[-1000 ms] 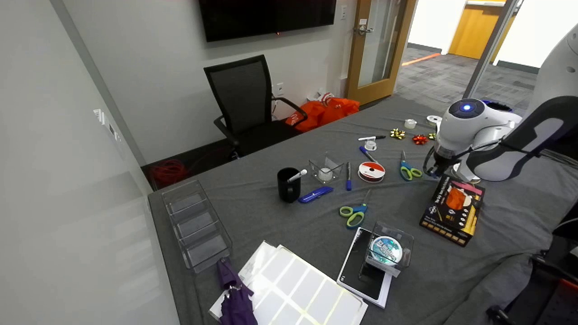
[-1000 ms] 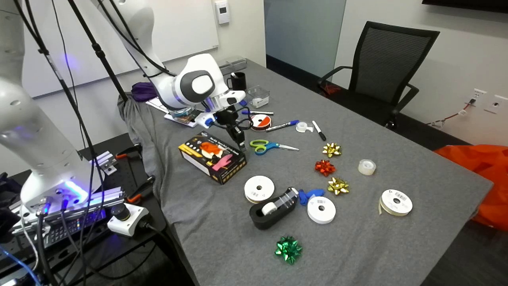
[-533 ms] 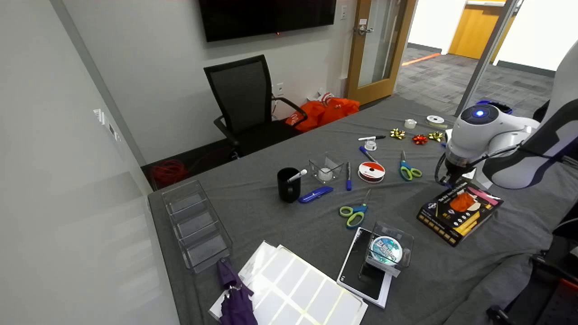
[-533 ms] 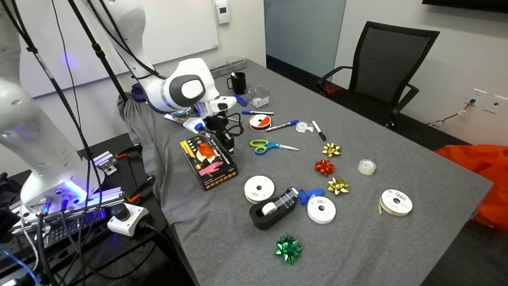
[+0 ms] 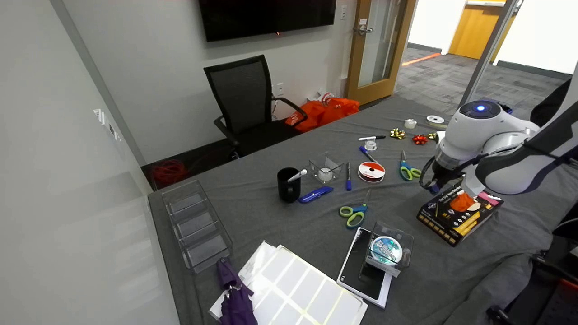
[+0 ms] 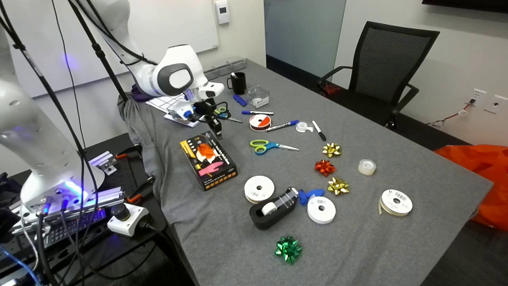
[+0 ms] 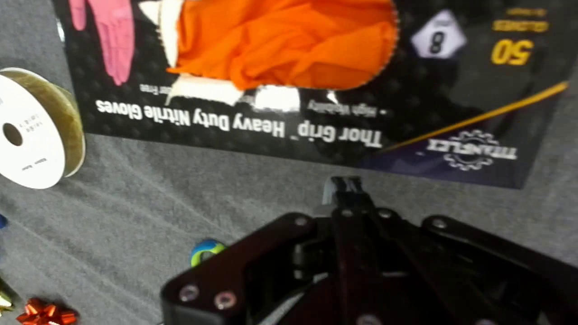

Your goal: Pick up the second clear container from the left and move it forwards then push the black box to the right.

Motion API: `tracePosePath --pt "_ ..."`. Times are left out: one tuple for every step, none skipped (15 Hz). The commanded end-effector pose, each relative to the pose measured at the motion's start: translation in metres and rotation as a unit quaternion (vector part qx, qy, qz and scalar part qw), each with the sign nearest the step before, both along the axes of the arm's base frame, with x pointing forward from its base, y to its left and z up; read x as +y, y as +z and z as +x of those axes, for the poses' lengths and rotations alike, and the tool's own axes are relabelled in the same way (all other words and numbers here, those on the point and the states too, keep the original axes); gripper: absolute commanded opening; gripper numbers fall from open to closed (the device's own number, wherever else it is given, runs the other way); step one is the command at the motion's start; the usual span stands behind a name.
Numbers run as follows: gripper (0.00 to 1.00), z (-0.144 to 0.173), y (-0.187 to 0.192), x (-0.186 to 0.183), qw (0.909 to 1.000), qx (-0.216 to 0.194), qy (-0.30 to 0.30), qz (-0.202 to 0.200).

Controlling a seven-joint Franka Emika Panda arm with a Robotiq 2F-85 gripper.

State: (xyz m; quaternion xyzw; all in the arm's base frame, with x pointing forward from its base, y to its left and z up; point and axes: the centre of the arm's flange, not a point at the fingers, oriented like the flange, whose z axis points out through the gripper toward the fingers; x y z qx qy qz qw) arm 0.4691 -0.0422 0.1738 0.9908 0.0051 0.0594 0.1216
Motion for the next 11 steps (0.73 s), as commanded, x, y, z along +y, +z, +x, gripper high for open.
tracePosePath --pt "0.0 -0.008 0.026 0.018 0.9991 0.007 -0.002 0.043" --pt "0.0 -0.008 0.032 0.025 0.9986 0.007 -0.004 0.053" --pt "0.0 -0.008 0.037 0.03 0.9981 0.008 -0.007 0.061" --pt "0.0 -0.009 0.042 0.036 0.9976 0.01 -0.01 0.068" --pt "0.0 -0.009 0.046 0.041 0.997 0.012 -0.013 0.076" --pt "0.0 -0.009 0.051 0.046 0.9965 0.015 -0.016 0.081" --pt "0.0 -0.01 0.056 0.049 0.9959 0.018 -0.019 0.087" --pt "0.0 -0.01 0.06 0.052 0.9952 0.022 -0.021 0.093" --pt "0.0 -0.011 0.064 0.054 0.9947 0.025 -0.023 0.097" --pt "0.0 -0.012 0.066 0.055 0.9942 0.027 -0.025 0.101" --pt "0.0 -0.013 0.069 0.057 0.9938 0.026 -0.029 0.104"
